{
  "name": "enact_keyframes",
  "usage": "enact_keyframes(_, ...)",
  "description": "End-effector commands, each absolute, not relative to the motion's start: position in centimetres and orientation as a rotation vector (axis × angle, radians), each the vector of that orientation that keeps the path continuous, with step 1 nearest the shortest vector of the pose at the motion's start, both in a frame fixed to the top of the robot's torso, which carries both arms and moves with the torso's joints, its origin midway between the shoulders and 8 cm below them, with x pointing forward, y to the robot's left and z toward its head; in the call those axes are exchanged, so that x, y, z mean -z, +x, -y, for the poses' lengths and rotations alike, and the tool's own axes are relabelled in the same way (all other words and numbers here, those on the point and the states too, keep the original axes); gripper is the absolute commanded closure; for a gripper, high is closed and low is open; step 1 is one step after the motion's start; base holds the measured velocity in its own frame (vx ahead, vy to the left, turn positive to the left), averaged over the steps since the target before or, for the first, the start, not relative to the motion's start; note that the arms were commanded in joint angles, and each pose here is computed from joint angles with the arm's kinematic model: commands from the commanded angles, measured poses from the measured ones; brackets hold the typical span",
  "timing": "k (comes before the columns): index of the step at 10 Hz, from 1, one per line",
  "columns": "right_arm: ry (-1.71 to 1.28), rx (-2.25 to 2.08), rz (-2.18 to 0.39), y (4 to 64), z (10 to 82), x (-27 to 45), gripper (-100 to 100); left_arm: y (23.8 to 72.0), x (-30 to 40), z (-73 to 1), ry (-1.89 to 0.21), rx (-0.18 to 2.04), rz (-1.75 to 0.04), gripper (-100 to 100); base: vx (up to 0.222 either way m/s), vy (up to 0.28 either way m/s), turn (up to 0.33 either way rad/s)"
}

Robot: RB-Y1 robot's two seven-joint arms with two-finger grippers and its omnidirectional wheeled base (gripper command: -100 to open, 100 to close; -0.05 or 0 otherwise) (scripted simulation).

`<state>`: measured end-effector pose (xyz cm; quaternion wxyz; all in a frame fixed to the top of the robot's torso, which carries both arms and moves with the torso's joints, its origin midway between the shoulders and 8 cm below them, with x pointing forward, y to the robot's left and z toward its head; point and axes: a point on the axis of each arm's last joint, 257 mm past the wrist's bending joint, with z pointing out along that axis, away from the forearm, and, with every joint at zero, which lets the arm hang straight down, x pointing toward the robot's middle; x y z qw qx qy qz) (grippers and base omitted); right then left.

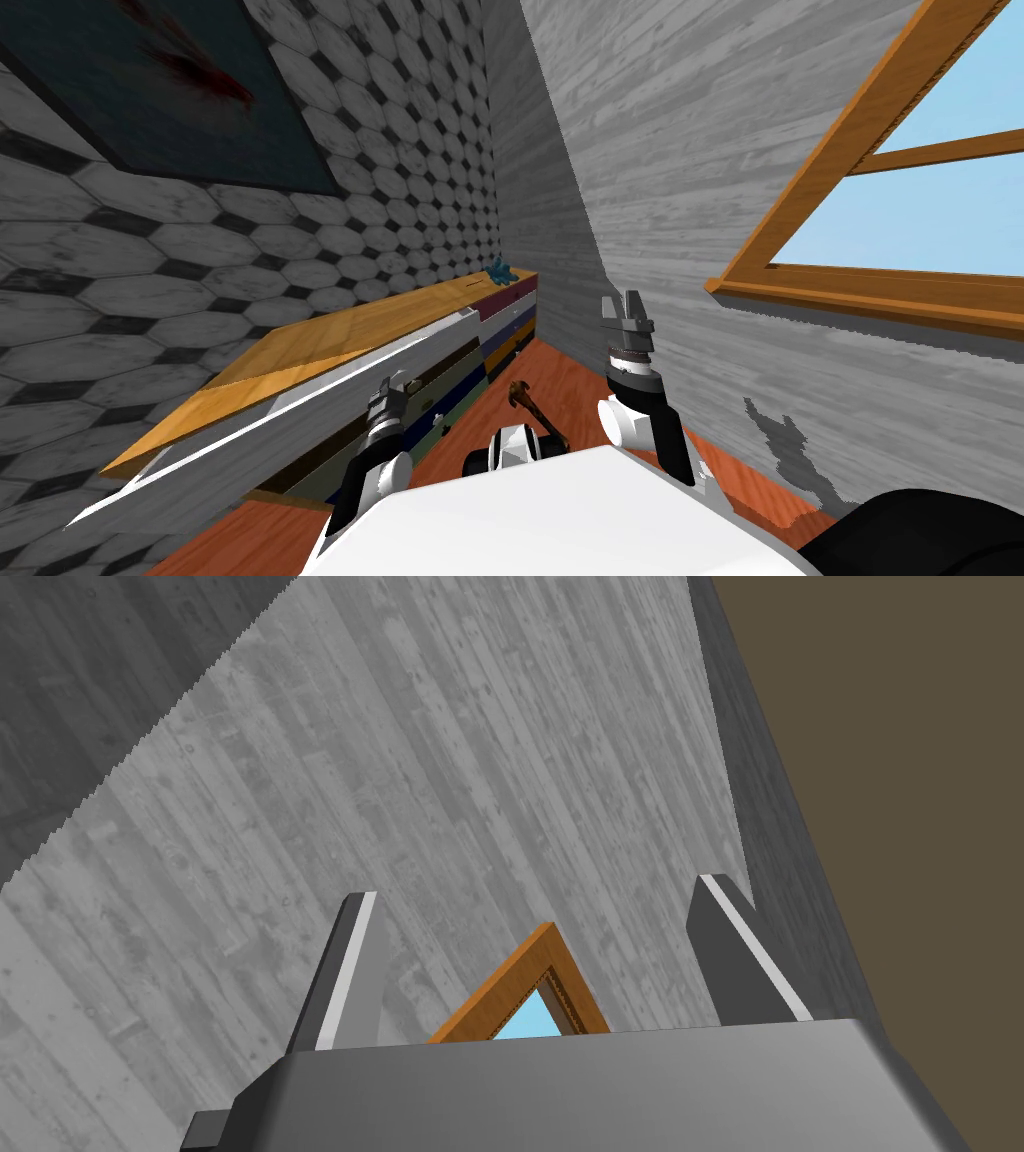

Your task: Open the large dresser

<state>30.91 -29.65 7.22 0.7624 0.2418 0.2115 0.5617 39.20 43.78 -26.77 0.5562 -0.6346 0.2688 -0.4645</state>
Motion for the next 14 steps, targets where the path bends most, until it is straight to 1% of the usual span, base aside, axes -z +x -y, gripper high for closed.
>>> enact_keyframes(1,0.526,-1.222,-0.460,30.9,29.7,-7.2,0,39.0,27.0,-43.5,-1.504,1.095,-0.639,100,-0.087,-0.069,0.010)
enact_keyframes(5,0.526,-1.222,-0.460,30.9,29.7,-7.2,0,38.9,26.7,-43.3,-1.498,1.098,-0.640,100,-0.135,-0.114,0.006)
enact_keyframes(6,0.526,-1.222,-0.460,30.9,29.7,-7.2,0,39.2,26.5,-45.4,-1.465,1.050,-0.634,100,-0.166,-0.036,-0.130)
enact_keyframes(8,0.526,-1.222,-0.460,30.9,29.7,-7.2,0,40.4,27.7,-45.0,-1.489,1.058,-0.638,100,-0.110,0.001,-0.062)
enact_keyframes(9,0.526,-1.221,-0.460,30.9,29.7,-7.2,0,40.9,26.6,-46.7,-1.442,1.023,-0.625,100,-0.111,-0.023,-0.153)
enact_keyframes(10,0.526,-1.222,-0.460,30.9,29.7,-7.2,0,41.5,26.7,-46.8,-1.448,1.026,-0.618,100,-0.125,-0.026,-0.079)
enact_keyframes(12,0.526,-1.221,-0.460,30.9,29.7,-7.2,0,42.0,28.1,-46.5,-1.476,1.024,-0.628,100,-0.047,0.004,0.009)
enact_keyframes(13,0.526,-1.221,-0.460,30.9,29.7,-7.2,0,42.6,26.3,-48.2,-1.422,0.996,-0.606,100,-0.124,-0.019,-0.117)
enact_keyframes(14,0.526,-1.222,-0.460,30.9,29.7,-7.2,0,43.4,26.5,-48.2,-1.431,1.003,-0.599,100,-0.146,-0.010,-0.096)
